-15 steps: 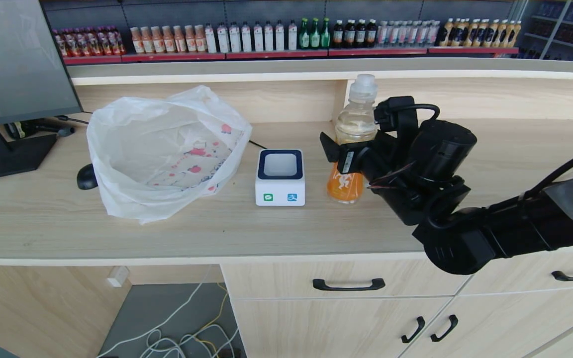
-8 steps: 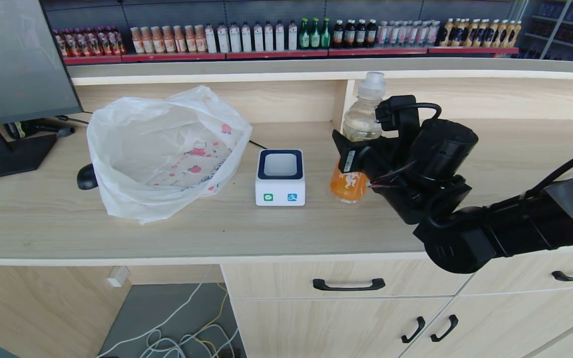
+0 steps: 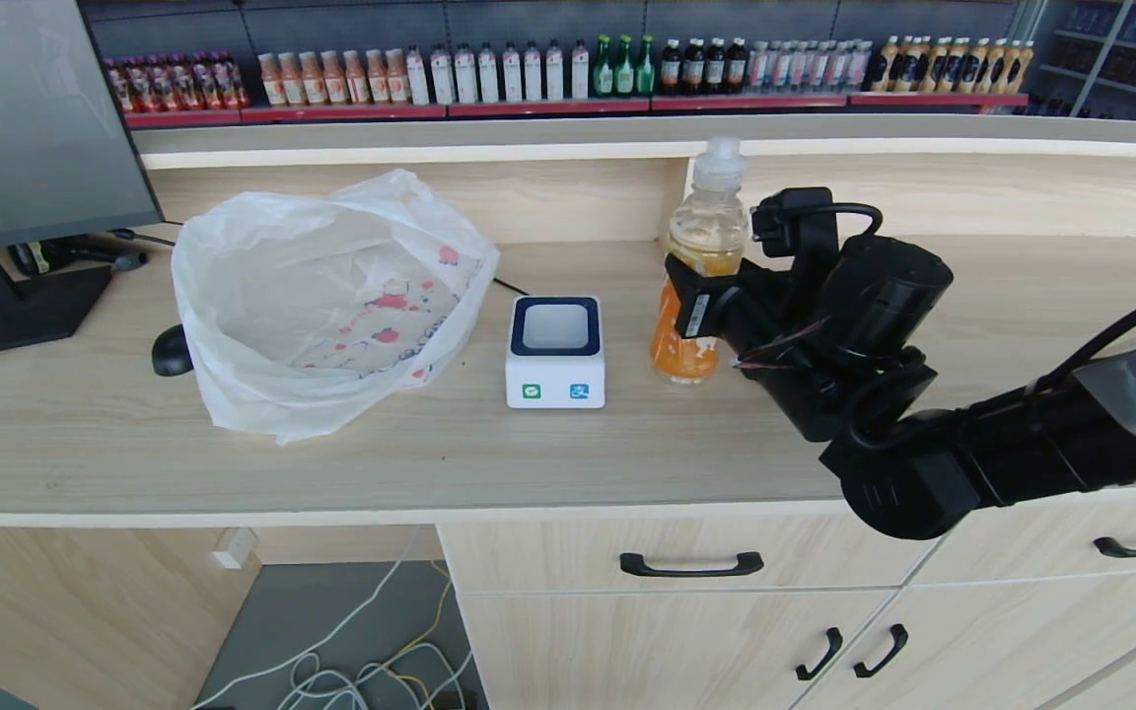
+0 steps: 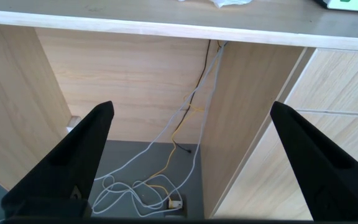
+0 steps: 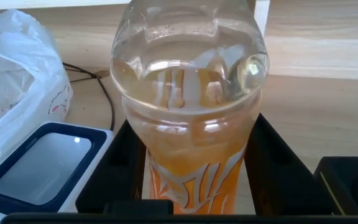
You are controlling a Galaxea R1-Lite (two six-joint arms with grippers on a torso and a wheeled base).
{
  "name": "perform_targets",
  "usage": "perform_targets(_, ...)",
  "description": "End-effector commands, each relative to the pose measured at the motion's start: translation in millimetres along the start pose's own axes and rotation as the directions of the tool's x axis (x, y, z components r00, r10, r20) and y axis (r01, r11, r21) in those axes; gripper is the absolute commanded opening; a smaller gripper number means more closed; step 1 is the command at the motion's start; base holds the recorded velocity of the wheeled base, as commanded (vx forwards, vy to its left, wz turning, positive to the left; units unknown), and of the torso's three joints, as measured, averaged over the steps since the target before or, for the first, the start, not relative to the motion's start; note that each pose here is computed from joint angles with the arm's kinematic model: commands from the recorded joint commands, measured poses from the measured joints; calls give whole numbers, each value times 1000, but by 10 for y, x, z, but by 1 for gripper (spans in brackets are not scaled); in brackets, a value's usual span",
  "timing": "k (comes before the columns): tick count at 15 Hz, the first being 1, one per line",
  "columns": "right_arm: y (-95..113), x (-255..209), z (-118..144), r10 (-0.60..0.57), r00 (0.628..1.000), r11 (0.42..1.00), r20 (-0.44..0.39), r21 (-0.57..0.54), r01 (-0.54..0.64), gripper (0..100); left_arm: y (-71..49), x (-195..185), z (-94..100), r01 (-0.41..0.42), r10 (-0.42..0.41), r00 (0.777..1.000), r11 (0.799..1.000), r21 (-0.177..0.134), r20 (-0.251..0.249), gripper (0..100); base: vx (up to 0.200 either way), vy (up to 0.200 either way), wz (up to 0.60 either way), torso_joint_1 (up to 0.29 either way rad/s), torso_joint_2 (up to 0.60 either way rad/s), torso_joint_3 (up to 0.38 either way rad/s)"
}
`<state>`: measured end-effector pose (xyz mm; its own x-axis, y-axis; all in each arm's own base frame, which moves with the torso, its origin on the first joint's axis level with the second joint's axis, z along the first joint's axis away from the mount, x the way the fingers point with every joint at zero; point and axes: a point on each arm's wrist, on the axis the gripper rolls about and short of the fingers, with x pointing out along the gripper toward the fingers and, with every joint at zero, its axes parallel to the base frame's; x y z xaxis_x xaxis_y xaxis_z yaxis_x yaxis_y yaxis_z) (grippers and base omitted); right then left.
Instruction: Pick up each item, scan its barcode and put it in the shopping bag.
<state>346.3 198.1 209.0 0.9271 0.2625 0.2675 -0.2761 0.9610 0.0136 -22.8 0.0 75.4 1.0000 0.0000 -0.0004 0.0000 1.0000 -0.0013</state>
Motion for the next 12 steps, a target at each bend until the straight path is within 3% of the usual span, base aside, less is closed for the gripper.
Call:
perform_targets(1, -20, -3, 47, -4, 1000, 1000, 13, 2, 4, 0, 0, 0, 0, 0, 0, 1000, 1000, 0, 0, 100, 0, 0, 0, 0, 0, 0)
perform_targets(12, -39, -47, 224, 3, 999, 1000, 52, 12, -4, 0, 0, 0, 0, 0, 0, 1000, 1000, 0, 0, 100, 0, 0, 0, 0, 0, 0)
